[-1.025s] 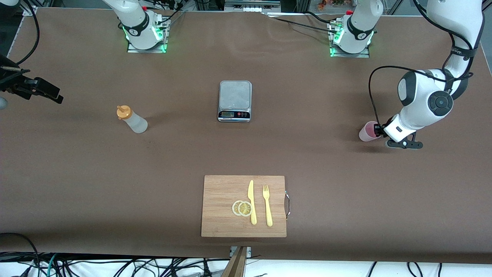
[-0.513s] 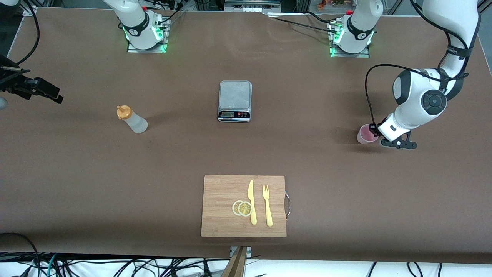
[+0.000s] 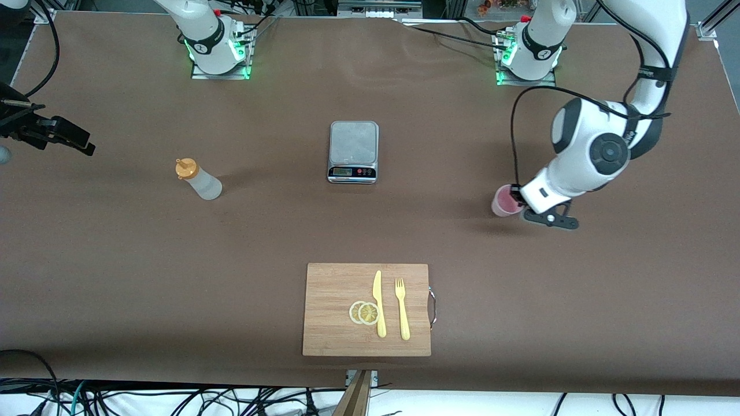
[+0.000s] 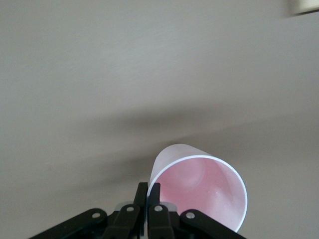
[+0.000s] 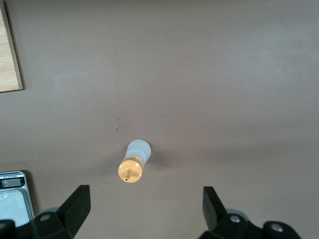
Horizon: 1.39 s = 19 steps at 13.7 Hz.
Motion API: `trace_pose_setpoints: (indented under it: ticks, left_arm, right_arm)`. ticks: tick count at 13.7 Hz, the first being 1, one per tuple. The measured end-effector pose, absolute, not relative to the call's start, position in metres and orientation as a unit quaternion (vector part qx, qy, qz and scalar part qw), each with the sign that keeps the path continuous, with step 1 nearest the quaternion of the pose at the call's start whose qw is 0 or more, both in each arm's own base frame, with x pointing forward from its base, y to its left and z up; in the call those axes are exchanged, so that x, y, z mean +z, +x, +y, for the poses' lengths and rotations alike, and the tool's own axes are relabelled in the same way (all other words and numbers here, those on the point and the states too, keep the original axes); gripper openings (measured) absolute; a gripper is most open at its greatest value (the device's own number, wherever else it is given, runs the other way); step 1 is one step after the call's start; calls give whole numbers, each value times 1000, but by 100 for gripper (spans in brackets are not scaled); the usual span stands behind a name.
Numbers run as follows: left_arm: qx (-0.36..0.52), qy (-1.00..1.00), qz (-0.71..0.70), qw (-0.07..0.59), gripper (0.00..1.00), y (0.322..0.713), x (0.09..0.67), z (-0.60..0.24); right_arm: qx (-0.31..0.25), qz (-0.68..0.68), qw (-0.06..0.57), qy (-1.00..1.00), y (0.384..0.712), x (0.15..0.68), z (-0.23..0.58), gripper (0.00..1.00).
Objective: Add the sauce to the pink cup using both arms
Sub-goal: 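Carry the pink cup with the left gripper onto the scale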
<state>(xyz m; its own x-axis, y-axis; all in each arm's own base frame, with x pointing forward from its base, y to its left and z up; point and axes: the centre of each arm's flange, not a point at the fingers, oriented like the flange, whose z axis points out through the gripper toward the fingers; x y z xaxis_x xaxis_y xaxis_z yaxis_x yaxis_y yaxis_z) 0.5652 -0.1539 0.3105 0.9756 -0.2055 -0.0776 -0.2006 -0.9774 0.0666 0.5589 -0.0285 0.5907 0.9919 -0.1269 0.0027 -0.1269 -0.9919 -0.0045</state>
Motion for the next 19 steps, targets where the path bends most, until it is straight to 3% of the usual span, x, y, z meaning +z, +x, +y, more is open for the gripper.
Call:
trace_pose_setpoints:
  ticks: [9, 15, 19]
  left_arm:
    - [-46, 991, -117, 53, 4, 454, 323, -422]
    - [-34, 991, -114, 59, 4, 399, 290, -496]
    - [-30, 991, -119, 61, 4, 384, 279, -514]
  right_arm:
    - [-1, 63, 2, -998, 559, 591, -28, 100]
    - [-1, 63, 2, -998, 559, 591, -28, 100]
    - [-1, 63, 2, -998, 560, 590, -28, 100]
